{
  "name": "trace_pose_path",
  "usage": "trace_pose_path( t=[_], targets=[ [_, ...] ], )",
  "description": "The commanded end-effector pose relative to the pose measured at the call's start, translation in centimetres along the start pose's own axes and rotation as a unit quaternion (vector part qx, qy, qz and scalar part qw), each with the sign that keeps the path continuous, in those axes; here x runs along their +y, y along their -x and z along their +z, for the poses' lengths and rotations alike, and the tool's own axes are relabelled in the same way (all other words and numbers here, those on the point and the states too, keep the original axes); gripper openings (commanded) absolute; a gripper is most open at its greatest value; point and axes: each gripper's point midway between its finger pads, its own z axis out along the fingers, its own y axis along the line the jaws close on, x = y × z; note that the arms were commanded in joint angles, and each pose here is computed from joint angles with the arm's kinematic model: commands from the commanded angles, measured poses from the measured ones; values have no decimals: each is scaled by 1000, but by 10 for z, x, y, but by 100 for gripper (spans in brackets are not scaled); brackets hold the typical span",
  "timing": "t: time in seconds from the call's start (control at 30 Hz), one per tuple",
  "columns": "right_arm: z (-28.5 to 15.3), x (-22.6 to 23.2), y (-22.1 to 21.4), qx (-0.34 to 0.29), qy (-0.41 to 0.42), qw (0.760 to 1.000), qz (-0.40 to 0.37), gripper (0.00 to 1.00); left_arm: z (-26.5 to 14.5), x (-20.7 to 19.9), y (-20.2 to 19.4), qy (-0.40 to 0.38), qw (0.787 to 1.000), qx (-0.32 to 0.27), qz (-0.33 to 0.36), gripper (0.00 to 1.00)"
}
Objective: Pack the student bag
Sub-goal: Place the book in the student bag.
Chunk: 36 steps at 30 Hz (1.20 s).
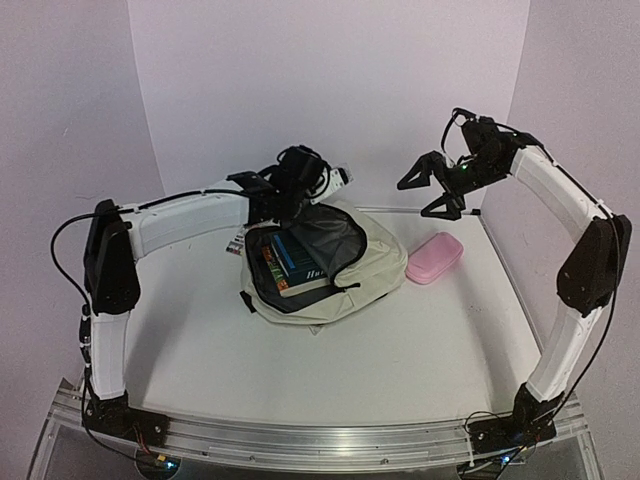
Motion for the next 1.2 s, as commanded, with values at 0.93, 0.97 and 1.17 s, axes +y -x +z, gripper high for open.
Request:
trace_pose_path(
  t=[0.93, 0.97, 1.17],
  targets=[
    [137, 46, -2, 42, -25, 973, -225, 95, -130, -12, -97, -260, 726, 47, -635, 90],
    [142, 44, -6, 49, -25, 973, -223, 95, -135, -14, -105, -257, 714, 53, -649, 90],
    [178, 29, -31, 97, -23, 976, -194, 90, -141, -31, -159, -228, 639, 86, -730, 91]
  ],
)
